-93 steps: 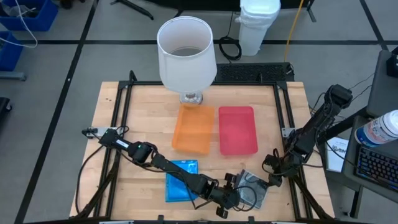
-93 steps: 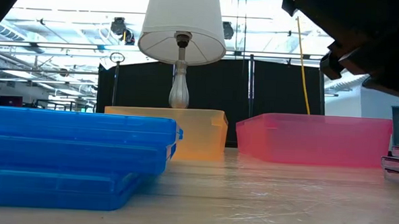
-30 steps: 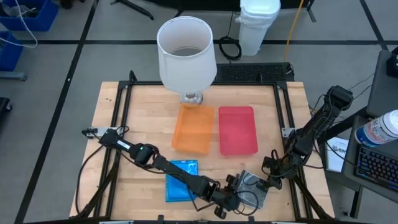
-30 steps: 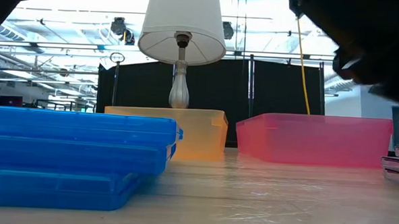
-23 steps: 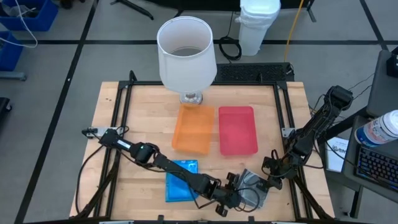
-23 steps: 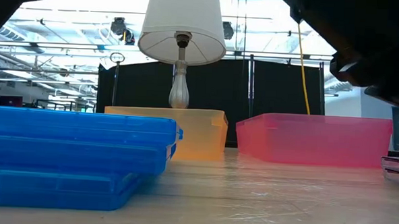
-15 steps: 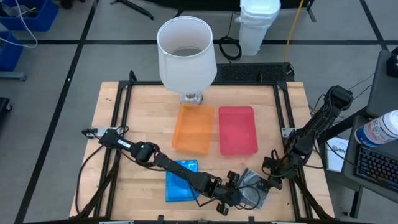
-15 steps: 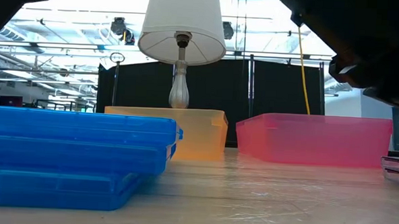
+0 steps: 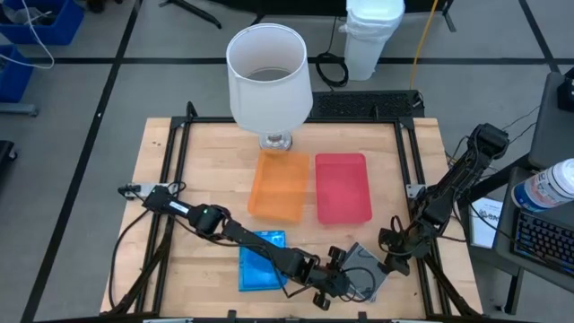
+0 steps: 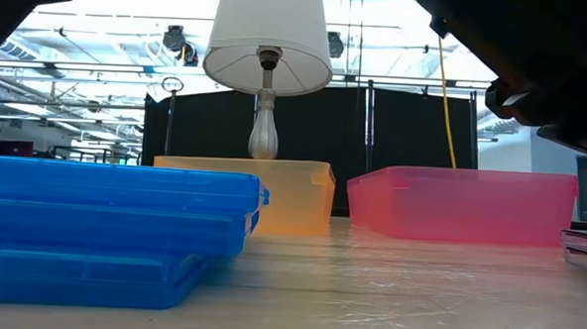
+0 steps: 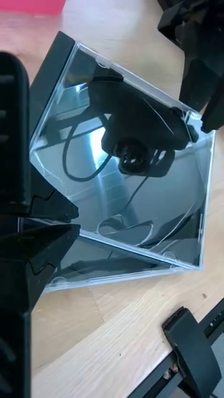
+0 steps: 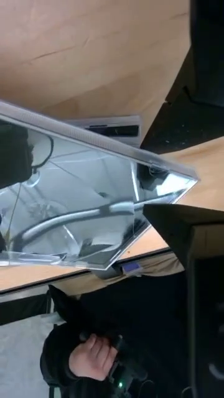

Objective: Pick & place jewel cases by type
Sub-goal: Put the black CD case into the red bin

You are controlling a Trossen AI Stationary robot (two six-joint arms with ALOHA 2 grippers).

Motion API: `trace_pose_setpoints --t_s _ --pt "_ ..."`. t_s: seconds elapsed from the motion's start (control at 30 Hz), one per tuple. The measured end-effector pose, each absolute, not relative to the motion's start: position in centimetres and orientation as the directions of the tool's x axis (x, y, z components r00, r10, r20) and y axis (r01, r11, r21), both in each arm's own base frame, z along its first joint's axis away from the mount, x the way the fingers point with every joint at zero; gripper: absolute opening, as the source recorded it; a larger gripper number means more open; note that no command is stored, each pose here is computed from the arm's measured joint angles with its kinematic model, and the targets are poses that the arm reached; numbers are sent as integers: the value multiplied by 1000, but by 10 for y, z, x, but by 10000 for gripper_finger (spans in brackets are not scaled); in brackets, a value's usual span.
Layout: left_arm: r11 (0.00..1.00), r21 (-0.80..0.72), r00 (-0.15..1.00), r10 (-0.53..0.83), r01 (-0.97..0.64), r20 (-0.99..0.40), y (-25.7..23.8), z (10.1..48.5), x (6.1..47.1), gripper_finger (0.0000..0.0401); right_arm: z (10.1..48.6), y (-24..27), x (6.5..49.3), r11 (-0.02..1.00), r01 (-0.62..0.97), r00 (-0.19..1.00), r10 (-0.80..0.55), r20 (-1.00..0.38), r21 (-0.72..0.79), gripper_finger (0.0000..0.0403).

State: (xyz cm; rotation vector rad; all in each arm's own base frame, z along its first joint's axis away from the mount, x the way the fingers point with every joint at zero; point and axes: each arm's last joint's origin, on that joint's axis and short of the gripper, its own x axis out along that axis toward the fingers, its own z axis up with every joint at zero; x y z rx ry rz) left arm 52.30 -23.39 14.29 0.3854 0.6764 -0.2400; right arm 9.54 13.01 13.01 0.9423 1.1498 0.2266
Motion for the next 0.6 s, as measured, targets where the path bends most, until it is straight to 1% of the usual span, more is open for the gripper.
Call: trace_pose_setpoints --t_s 0.13,0.27,0.37,0.6 --pt "899 273 757 -91 341 -647 -234 143 523 35 128 128 94 632 317 419 576 -702 707 111" --pt "887 292 774 -107 358 -625 -240 145 523 35 125 126 93 649 333 406 557 -725 684 106" --pt "878 287 761 -124 384 -637 -243 144 520 35 124 125 91 647 363 393 546 -740 670 107" --pt "879 272 753 -138 393 -643 -248 143 517 35 124 130 85 621 401 346 578 -739 673 118"
